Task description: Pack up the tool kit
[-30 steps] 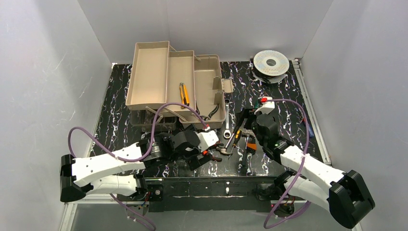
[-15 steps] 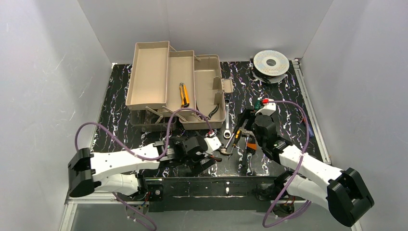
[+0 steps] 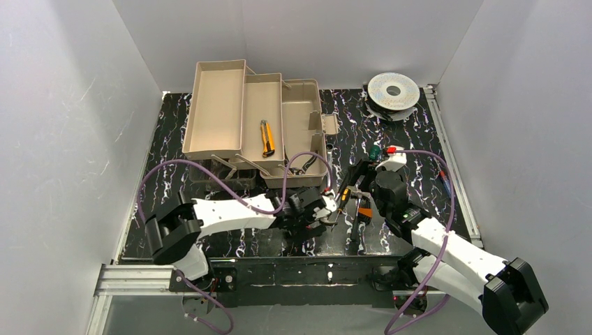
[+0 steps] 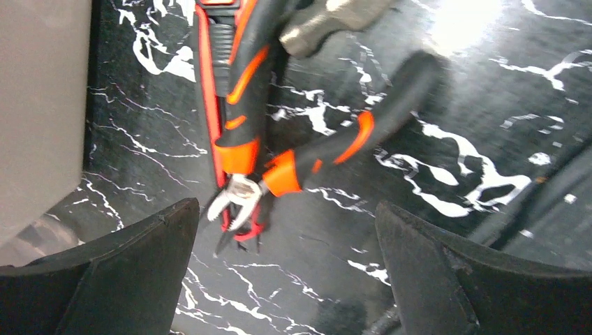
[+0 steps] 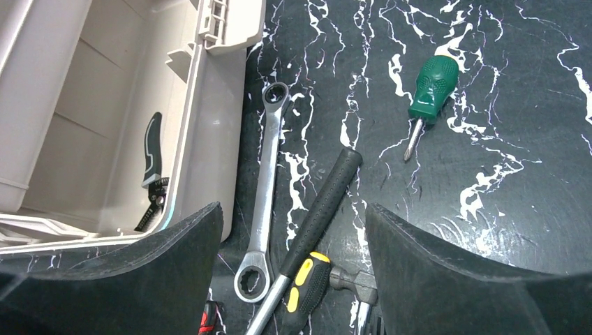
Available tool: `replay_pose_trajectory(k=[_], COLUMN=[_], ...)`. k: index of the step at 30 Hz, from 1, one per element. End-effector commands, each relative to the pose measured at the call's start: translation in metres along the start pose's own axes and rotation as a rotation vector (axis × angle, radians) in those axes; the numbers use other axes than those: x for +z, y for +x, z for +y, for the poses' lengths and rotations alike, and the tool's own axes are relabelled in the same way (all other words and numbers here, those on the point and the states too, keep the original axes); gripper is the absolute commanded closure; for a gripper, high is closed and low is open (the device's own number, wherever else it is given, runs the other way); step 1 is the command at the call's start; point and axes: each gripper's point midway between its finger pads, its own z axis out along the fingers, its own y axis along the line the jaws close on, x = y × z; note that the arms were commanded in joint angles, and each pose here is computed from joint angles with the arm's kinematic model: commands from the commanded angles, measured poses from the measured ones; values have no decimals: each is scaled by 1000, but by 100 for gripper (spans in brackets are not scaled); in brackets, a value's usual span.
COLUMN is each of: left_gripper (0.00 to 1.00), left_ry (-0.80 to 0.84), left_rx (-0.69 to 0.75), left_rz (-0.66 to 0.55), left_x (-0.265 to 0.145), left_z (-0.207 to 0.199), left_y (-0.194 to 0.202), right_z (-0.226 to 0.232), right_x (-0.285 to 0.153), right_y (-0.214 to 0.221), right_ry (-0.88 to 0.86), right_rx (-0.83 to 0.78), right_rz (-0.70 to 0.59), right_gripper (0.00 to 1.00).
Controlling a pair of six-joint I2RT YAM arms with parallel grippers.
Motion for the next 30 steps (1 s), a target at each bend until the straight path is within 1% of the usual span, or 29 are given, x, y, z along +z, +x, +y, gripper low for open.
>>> replay_pose_trajectory(k=[1, 5, 10, 12, 13, 15, 18, 21, 22, 23, 24, 25, 26, 30], left_gripper=[2, 2, 2, 6, 12, 28, 42, 53, 59, 65, 74, 80, 84, 96], left_ry=[-5, 1, 54, 64, 61, 29, -70, -90, -91, -98, -107, -115, -122, -136], left_rx=[48, 78, 80, 74, 70, 61, 36, 22, 17, 15, 13, 11, 12, -4], left_rz=[81, 95, 173, 184, 187, 183, 159, 99, 84, 74, 69, 73, 74, 62], left_x=[3, 10, 23, 26, 27, 25, 18, 7, 4, 2, -1, -3, -5, -14], left_z=[16, 16, 8, 5, 5, 11, 28, 34, 35, 37, 39, 40, 42, 46], left_y=[3, 0, 7, 9, 9, 8, 5, -5, -8, -10, -12, -12, -12, -16], right_z=[3, -1, -3, -4, -3, -3, -4, -4, -4, -4, -4, -5, -5, -5], right_x=[-1, -3, -4, -3, -3, -2, -1, 0, 1, 1, 2, 2, 2, 3], right_y=[-12, -12, -13, -12, -11, -10, -9, -8, -8, -8, -7, -7, -7, -6], right_ry=[0, 12, 21, 24, 24, 24, 33, 35, 35, 38, 42, 44, 44, 45], right_rx=[22, 36, 44, 44, 45, 43, 43, 45, 45, 43, 42, 40, 41, 40], right_rz=[-39, -47, -54, -51, -49, -43, -39, -36, -36, -33, -31, -29, -28, -23], right_gripper=[19, 20, 21, 21, 21, 21, 22, 22, 22, 22, 23, 23, 23, 23])
